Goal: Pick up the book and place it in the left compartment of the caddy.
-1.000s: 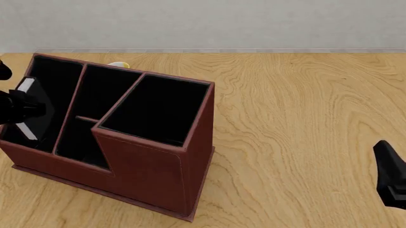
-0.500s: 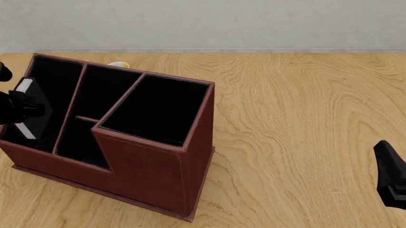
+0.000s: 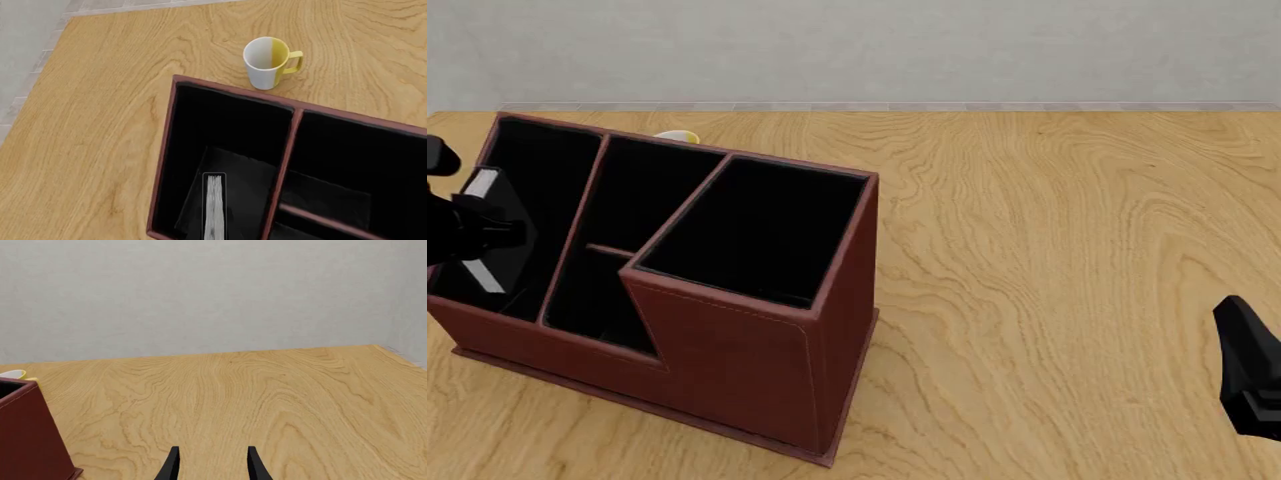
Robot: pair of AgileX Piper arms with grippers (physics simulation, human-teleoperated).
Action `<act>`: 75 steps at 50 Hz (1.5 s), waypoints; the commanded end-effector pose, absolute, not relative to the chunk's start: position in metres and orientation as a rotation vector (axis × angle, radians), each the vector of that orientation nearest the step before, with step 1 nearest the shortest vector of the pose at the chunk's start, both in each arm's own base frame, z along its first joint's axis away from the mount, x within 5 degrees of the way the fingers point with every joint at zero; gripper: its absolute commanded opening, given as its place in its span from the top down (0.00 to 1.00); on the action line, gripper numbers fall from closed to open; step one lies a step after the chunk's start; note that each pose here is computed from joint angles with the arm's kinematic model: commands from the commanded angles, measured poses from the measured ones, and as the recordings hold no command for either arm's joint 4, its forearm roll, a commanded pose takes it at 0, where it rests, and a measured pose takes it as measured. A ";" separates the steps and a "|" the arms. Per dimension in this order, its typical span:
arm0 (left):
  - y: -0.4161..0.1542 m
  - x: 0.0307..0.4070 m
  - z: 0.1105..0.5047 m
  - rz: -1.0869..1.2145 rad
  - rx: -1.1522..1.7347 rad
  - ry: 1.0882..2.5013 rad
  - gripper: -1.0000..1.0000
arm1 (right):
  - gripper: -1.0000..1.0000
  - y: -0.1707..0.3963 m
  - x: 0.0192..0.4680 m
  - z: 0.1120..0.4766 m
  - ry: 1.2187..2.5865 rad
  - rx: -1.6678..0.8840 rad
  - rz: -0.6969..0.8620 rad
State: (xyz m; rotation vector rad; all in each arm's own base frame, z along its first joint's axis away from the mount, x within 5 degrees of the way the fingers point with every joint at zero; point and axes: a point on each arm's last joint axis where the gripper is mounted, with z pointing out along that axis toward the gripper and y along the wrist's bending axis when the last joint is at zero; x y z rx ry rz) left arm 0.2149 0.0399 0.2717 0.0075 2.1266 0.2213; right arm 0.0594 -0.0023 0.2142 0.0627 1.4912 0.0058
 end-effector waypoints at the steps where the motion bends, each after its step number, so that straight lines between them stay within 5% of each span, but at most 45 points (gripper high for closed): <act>1: 0.042 0.220 0.271 0.235 0.016 2.112 1.00 | 0.00 -0.002 0.059 0.214 1.491 0.065 0.006; 75: 0.044 0.231 0.246 0.220 -0.005 2.131 1.00 | 0.00 -0.003 0.058 0.214 1.490 0.072 0.003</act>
